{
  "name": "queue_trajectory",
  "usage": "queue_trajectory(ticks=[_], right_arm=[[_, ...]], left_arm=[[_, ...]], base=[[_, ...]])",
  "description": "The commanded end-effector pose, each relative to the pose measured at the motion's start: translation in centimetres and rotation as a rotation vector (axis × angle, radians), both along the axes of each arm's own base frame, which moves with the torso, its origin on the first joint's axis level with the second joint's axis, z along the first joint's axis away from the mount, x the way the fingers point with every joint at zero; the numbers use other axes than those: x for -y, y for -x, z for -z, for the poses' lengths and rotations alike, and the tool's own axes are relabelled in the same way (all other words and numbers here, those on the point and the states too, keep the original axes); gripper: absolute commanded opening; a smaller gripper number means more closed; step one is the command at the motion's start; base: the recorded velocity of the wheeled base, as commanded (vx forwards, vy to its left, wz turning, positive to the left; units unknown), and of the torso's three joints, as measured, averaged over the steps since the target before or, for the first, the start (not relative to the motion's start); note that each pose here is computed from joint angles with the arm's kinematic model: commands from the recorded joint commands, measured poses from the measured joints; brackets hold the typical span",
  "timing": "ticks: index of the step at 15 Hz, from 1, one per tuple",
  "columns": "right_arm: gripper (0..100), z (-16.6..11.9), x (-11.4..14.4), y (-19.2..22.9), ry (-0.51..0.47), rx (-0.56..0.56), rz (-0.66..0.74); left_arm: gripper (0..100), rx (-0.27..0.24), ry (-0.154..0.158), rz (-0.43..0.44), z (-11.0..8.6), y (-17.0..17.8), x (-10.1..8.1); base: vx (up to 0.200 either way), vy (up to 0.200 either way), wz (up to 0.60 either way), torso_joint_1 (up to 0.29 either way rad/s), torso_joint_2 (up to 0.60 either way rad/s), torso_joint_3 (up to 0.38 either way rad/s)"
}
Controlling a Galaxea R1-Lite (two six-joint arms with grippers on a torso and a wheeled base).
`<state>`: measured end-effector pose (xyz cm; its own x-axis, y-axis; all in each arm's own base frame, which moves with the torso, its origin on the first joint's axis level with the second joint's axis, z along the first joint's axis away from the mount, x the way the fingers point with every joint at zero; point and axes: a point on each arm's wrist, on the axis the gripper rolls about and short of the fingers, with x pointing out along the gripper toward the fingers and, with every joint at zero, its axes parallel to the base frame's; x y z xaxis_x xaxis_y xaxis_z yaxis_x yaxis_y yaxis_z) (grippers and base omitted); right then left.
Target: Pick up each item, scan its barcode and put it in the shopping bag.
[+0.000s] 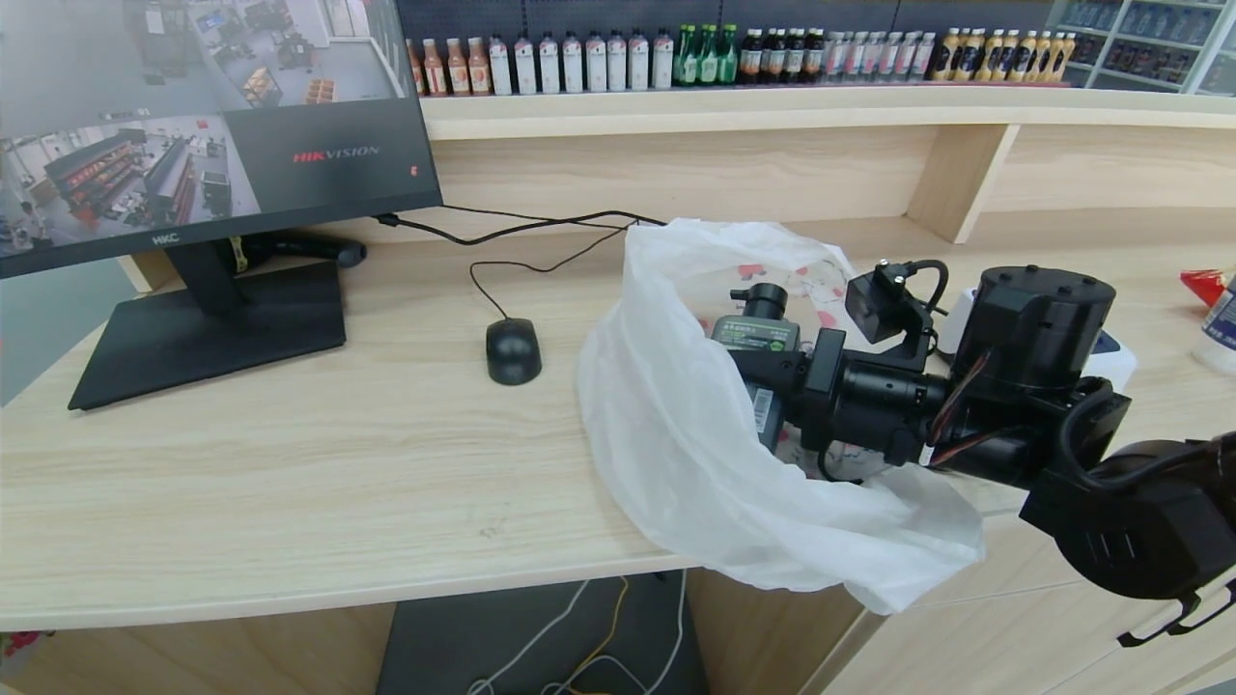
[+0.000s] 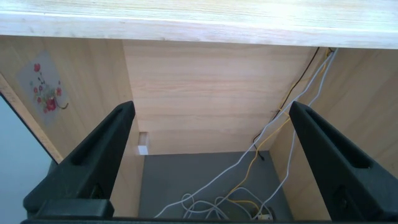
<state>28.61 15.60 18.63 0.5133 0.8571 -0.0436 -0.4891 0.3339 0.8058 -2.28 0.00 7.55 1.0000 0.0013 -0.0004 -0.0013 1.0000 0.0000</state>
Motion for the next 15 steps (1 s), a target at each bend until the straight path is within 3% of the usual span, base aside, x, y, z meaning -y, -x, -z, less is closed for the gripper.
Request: queue_trajectory(ticks=[1, 7, 8, 15], right_arm=[[0, 0.1, 0.0, 0.0, 0.003, -0.007, 0.000], [0, 0.2, 0.0, 0.0, 0.007, -0.001, -0.002], [100, 0.2, 0.0, 0.0, 0.007, -0.001, -0.002], [100, -0.5, 1.1, 0.1, 0.006, 0.031, 0.054]], left_arm=[[100, 0.000, 0.000, 0.000, 0.0, 0.0, 0.0], [100, 0.000, 0.000, 0.000, 0.0, 0.0, 0.0], [100, 0.000, 0.000, 0.001, 0.0, 0.0, 0.0], [100, 0.000, 0.000, 0.000, 0.0, 0.0, 0.0]], base=[[0.000, 0.000, 0.00, 0.000, 0.00, 0.000], [0.000, 0.000, 0.00, 0.000, 0.00, 0.000], [0.000, 0.000, 0.00, 0.000, 0.00, 0.000], [0.000, 0.000, 0.00, 0.000, 0.00, 0.000]])
